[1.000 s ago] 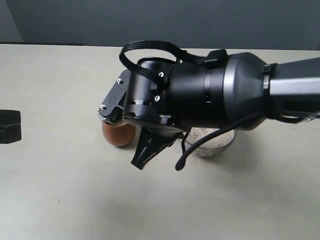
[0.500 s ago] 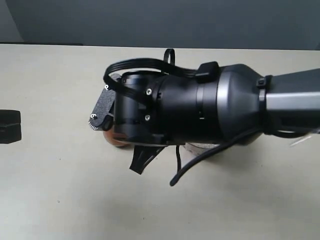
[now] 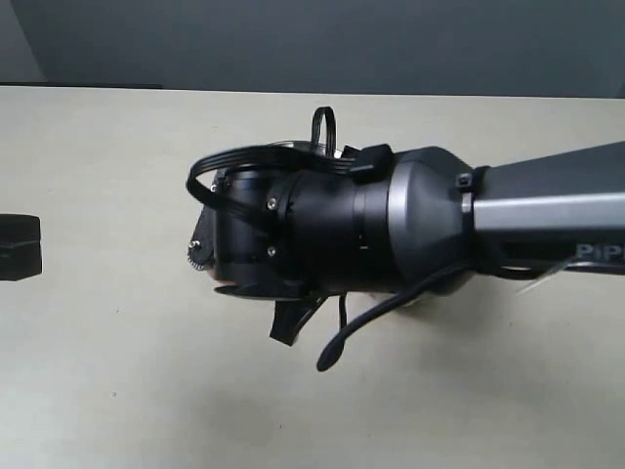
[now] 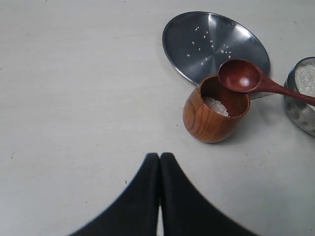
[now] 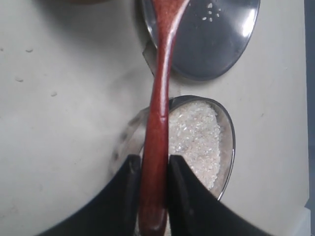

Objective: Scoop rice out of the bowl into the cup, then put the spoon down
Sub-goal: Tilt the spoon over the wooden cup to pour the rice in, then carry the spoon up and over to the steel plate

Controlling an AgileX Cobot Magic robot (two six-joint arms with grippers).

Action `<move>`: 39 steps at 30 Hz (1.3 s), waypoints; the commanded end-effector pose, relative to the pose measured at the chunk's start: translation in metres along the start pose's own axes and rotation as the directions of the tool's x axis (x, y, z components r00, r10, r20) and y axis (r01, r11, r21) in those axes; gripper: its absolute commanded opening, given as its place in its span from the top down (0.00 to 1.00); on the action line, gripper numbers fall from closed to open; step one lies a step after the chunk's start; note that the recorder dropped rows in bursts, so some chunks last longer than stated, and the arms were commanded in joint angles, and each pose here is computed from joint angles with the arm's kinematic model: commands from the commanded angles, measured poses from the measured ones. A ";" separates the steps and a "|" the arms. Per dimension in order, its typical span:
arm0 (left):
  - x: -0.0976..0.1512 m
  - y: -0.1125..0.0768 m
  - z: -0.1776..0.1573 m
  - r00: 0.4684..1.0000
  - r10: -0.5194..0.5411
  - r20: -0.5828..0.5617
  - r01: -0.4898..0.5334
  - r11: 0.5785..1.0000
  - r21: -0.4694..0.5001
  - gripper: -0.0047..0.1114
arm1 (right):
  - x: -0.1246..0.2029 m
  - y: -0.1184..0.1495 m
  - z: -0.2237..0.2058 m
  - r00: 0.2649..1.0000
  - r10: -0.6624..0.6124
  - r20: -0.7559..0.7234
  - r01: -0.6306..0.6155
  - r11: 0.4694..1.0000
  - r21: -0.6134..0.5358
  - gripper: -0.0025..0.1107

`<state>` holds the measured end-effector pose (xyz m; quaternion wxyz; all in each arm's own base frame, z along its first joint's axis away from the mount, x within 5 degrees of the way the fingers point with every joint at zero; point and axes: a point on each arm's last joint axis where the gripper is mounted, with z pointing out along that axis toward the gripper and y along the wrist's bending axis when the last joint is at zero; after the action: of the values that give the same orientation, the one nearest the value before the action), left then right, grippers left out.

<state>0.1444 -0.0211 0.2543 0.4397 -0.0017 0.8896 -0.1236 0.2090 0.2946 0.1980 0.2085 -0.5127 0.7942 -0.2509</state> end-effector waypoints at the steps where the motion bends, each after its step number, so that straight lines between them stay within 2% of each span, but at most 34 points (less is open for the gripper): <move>1: -0.001 -0.001 0.000 1.000 -0.004 0.012 0.004 1.000 0.004 0.96 | 0.000 -0.003 -0.001 1.000 -0.012 -0.011 0.013 1.000 0.024 0.98; 7: -0.001 -0.001 0.000 1.000 -0.004 0.012 0.004 1.000 0.004 0.96 | 0.001 -0.003 -0.001 0.998 0.062 -0.016 -0.061 0.998 0.027 0.98; 10: -0.001 -0.001 0.000 1.000 -0.004 0.010 0.004 1.000 0.005 0.96 | -0.001 -0.006 -0.006 0.988 0.154 0.032 -0.155 0.988 0.009 0.98; 12: -0.001 -0.001 0.000 1.000 -0.004 0.009 0.004 1.000 0.005 0.96 | -0.002 -0.010 -0.015 0.963 0.257 0.084 -0.254 0.966 -0.048 0.98; 13: -0.001 -0.001 0.000 1.000 -0.004 0.004 0.004 1.000 0.007 0.96 | -0.002 -0.019 -0.026 0.922 0.363 0.136 -0.349 0.930 -0.117 0.98; 15: 0.000 -0.001 0.000 1.000 -0.003 -0.002 0.004 1.000 0.009 0.96 | 0.003 -0.038 -0.038 0.858 0.486 0.169 -0.464 0.873 -0.153 0.98; 16: 0.000 -0.001 0.000 1.000 -0.003 -0.004 0.004 1.000 0.010 0.96 | 0.007 -0.045 -0.039 0.839 0.521 0.158 -0.499 0.852 -0.157 0.98; 17: 0.000 -0.001 0.000 1.000 -0.003 -0.005 0.004 1.000 0.010 0.96 | 0.017 -0.062 -0.042 0.796 0.591 0.130 -0.571 0.805 -0.161 0.98; 18: 0.000 -0.002 0.000 1.000 -0.003 -0.007 0.004 1.000 0.011 0.96 | 0.022 -0.069 -0.043 0.780 0.615 0.120 -0.596 0.787 -0.161 0.98; 21: 0.001 -0.002 0.000 1.000 -0.003 -0.009 0.004 1.000 0.012 0.96 | 0.045 -0.099 -0.046 0.684 0.727 0.059 -0.708 0.680 -0.189 0.98; 23: 0.001 -0.002 0.000 1.000 -0.003 -0.009 0.004 1.000 0.012 0.96 | 0.045 -0.104 -0.046 0.667 0.742 0.064 -0.707 0.657 -0.262 0.98; 26: 0.001 -0.002 0.000 1.000 -0.003 -0.009 0.004 1.000 0.012 0.96 | 0.025 -0.100 -0.037 0.667 0.732 0.140 -0.659 0.667 -0.346 0.98; 30: 0.001 -0.002 0.000 1.000 -0.003 -0.009 0.004 1.000 0.012 0.96 | -0.003 -0.105 0.004 0.649 0.751 0.122 -0.681 0.645 -0.346 0.98; 35: 0.001 -0.002 0.000 1.000 -0.003 -0.009 0.004 1.000 0.012 0.96 | -0.021 -0.122 0.036 0.601 0.789 0.126 -0.715 0.601 -0.357 0.98; 39: 0.000 -0.002 0.000 1.000 -0.009 0.000 0.009 1.000 0.011 0.96 | -0.034 -0.124 0.058 0.593 0.798 0.106 -0.719 0.584 -0.376 0.98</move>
<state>0.1437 -0.0216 0.2535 0.4343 0.0000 0.8920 -0.1256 0.3307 0.2692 0.2385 0.3219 -0.1777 0.9287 0.0473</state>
